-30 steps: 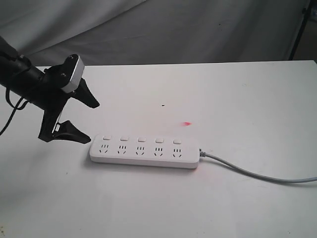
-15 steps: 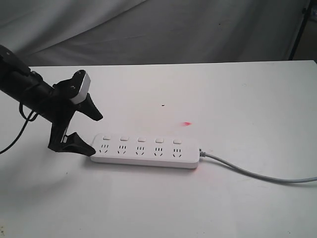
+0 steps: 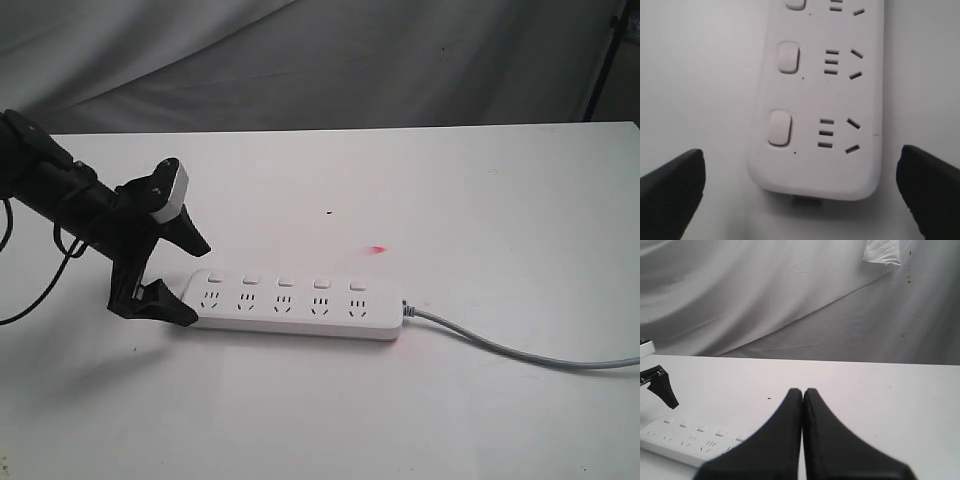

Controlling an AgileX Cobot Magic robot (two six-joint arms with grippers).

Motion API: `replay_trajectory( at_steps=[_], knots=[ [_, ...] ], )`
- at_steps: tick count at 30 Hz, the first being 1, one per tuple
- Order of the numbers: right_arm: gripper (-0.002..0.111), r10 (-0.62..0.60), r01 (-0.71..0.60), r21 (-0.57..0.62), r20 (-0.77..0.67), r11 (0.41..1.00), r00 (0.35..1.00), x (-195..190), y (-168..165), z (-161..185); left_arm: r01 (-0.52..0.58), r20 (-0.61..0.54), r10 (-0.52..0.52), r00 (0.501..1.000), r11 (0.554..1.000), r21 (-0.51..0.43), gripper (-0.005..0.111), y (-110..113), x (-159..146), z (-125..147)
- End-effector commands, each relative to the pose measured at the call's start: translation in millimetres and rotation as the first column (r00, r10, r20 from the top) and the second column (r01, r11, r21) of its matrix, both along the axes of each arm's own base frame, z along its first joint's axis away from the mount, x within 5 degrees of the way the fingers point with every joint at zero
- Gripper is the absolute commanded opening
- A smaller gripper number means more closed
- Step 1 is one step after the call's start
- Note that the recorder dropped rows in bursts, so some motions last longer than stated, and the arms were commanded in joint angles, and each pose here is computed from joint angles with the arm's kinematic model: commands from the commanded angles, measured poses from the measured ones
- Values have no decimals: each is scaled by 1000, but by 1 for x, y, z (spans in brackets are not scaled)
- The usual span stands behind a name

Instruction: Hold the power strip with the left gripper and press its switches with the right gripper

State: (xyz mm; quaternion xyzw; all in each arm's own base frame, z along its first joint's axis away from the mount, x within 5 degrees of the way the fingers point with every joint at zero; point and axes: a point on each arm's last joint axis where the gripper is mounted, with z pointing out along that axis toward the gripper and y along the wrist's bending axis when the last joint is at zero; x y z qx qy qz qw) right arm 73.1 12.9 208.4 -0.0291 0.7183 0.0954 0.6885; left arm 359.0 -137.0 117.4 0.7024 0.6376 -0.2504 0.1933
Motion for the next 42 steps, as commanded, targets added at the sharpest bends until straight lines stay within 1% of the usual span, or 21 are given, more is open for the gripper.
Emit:
replay_trajectory(
  at_steps=[1,9,12,15,17,30,32,37,42],
  knots=[
    [0,-5,5,2,2,1000,1000,0,0,-1,-10,2,10,1000,1000,-25,97,-3,2,-3],
    [0,-5,5,2,2,1000,1000,0,0,-1,14,-19,-14,1000,1000,-15,97,-12,-1,-13],
    [0,-5,5,2,2,1000,1000,0,0,-1,17,-30,-18,999,1000,-17,97,-12,-2,-13],
    [0,-5,5,2,2,1000,1000,0,0,-1,22,-43,-21,999,1000,7,96,-10,-3,-15],
    [0,-5,5,2,2,1000,1000,0,0,-1,42,-54,-42,998,999,15,96,-9,-5,-15],
    [0,-5,5,2,2,1000,1000,0,0,-1,49,-46,-48,998,998,26,96,-6,-4,-16],
    [0,-5,5,2,2,1000,1000,0,0,-1,49,-44,-48,998,998,28,93,-6,-4,-16],
    [0,-5,5,2,2,1000,1000,0,0,-1,47,-44,-45,998,999,26,82,-6,-4,-16],
    [0,-5,5,2,2,1000,1000,0,0,-1,47,-44,-45,998,999,26,81,-6,-4,-16]
  ],
)
